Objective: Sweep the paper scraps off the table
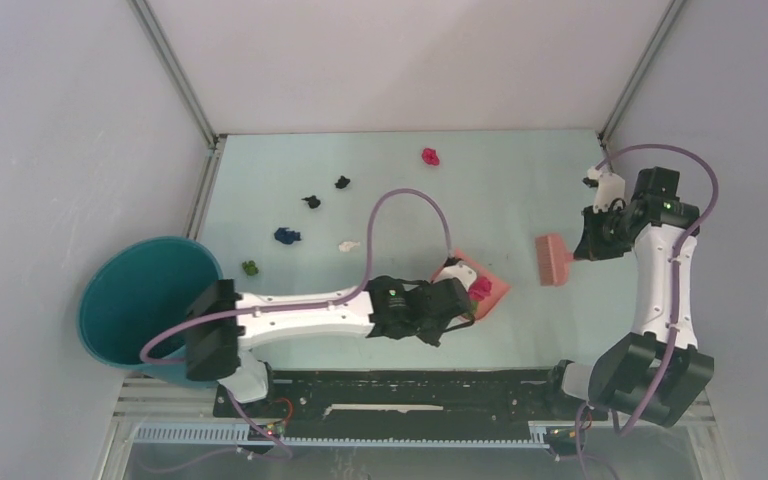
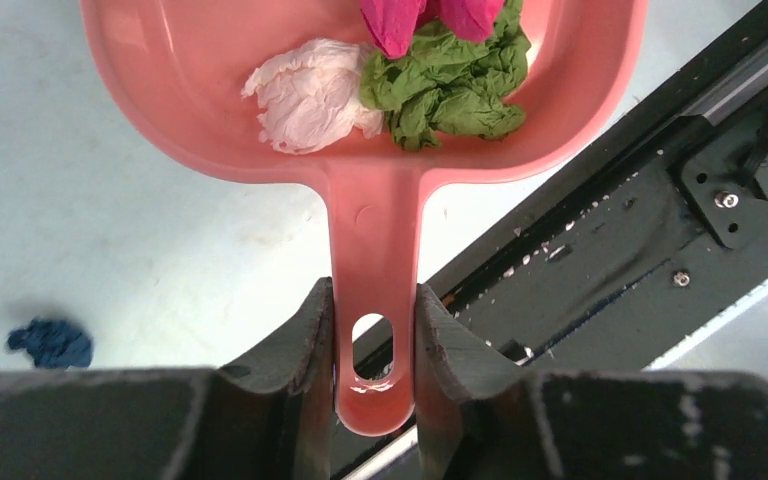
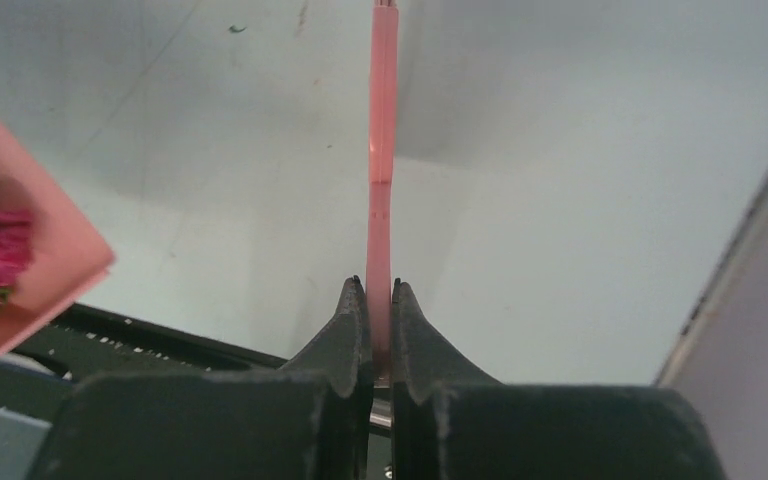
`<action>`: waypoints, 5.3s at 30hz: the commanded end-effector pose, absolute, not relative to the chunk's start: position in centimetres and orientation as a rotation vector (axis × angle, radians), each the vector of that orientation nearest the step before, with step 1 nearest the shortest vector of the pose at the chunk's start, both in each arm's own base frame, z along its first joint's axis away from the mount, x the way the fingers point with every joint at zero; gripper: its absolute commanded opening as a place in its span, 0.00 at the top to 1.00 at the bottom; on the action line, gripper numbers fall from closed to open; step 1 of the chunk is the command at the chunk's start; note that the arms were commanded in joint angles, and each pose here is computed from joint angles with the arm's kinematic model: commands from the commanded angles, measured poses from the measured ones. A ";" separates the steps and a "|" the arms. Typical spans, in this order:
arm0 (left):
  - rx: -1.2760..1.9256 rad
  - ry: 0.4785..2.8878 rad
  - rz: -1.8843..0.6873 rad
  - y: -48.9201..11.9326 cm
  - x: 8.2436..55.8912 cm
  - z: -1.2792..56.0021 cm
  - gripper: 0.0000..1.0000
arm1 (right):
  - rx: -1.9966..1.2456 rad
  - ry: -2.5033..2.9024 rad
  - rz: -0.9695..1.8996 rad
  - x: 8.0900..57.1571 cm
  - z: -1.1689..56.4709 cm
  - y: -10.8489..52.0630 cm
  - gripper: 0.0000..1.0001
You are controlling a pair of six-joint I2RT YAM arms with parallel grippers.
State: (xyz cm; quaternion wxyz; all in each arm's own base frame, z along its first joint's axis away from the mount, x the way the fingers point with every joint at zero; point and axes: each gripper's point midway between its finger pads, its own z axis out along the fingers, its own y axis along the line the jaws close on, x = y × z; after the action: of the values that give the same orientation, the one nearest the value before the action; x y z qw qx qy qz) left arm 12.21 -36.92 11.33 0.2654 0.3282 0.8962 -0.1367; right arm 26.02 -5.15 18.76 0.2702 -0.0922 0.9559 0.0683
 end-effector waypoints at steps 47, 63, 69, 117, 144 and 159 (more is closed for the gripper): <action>-0.350 2.138 -0.314 -9.9 15.3 30.1 1.00 | -0.534 2.511 0.803 24.1 15.5 11.6 1.00; -0.646 1.949 -0.460 -5.5 15.2 30.1 1.00 | -0.529 2.542 0.788 24.4 14.3 11.3 1.00; -0.633 1.945 -0.443 -5.6 15.4 30.4 1.00 | -0.531 2.543 0.787 24.3 14.2 11.2 1.00; -1.144 1.306 -0.545 1.5 17.9 32.5 1.00 | -0.520 2.598 0.841 24.0 12.6 11.7 1.00; -1.348 0.982 -0.982 1.2 18.0 37.9 1.00 | -0.527 2.618 0.828 23.9 11.9 11.5 1.00; -1.228 1.086 -0.848 -0.5 19.0 38.5 1.00 | -0.514 2.612 0.836 23.8 11.9 11.3 1.00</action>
State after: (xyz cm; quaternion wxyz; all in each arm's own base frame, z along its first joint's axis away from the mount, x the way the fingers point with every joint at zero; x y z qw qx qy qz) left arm 18.33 -0.30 37.56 0.5608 -0.5546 0.4426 -0.4267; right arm 23.87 11.46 12.31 0.1750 -0.1806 0.9198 0.3012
